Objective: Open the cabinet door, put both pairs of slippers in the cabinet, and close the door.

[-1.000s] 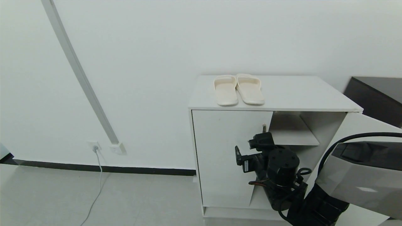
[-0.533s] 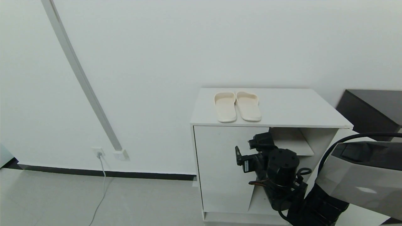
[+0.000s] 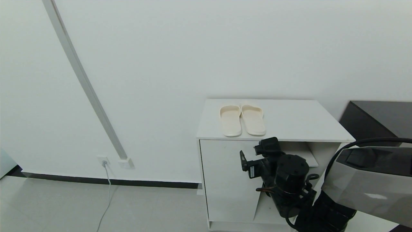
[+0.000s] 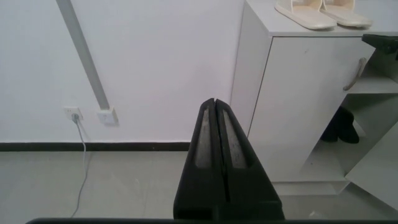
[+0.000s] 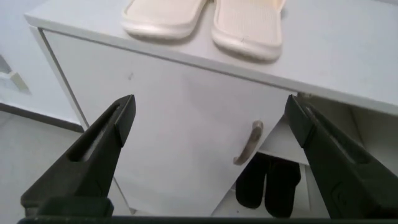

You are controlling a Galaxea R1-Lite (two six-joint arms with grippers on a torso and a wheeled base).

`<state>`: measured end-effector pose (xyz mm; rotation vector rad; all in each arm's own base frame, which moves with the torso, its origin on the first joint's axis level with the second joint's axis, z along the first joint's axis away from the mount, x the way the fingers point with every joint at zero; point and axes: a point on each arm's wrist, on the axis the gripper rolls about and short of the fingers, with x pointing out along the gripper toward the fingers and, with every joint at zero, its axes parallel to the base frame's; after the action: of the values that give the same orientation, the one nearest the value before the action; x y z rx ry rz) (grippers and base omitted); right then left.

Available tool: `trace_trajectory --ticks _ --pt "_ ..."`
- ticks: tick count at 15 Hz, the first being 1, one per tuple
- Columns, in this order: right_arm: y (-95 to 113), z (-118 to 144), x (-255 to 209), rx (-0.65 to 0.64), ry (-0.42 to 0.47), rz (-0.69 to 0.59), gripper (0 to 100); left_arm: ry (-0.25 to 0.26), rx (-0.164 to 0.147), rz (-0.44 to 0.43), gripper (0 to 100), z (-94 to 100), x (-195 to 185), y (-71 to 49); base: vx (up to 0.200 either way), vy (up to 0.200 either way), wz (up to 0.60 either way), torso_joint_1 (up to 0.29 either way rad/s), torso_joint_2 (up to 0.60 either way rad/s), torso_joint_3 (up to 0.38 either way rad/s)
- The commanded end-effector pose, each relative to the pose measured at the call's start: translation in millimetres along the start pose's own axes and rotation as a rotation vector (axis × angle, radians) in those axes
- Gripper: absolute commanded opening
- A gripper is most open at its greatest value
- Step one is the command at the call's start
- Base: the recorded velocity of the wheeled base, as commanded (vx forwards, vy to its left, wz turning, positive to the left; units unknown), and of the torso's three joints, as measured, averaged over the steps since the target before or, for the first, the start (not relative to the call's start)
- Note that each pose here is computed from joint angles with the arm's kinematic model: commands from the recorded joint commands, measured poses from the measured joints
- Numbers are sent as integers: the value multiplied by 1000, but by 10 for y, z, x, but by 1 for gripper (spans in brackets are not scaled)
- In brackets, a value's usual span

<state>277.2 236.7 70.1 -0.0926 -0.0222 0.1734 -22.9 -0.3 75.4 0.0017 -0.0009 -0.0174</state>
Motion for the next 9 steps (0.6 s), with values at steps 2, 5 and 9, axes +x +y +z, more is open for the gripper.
trace_trajectory --ticks 2,5,9 --pt "26 -44 -19 -49 3 18 100 1 1 1 0 1 1 0 0 0 0 0 0 0" --pt "1 300 -2 -19 15 19 100 1 3 -1 0 1 1 0 0 0 0 0 0 0" --pt "-11 915 98 83 155 16 100 1 4 -1 0 1 1 0 0 0 0 0 0 0"
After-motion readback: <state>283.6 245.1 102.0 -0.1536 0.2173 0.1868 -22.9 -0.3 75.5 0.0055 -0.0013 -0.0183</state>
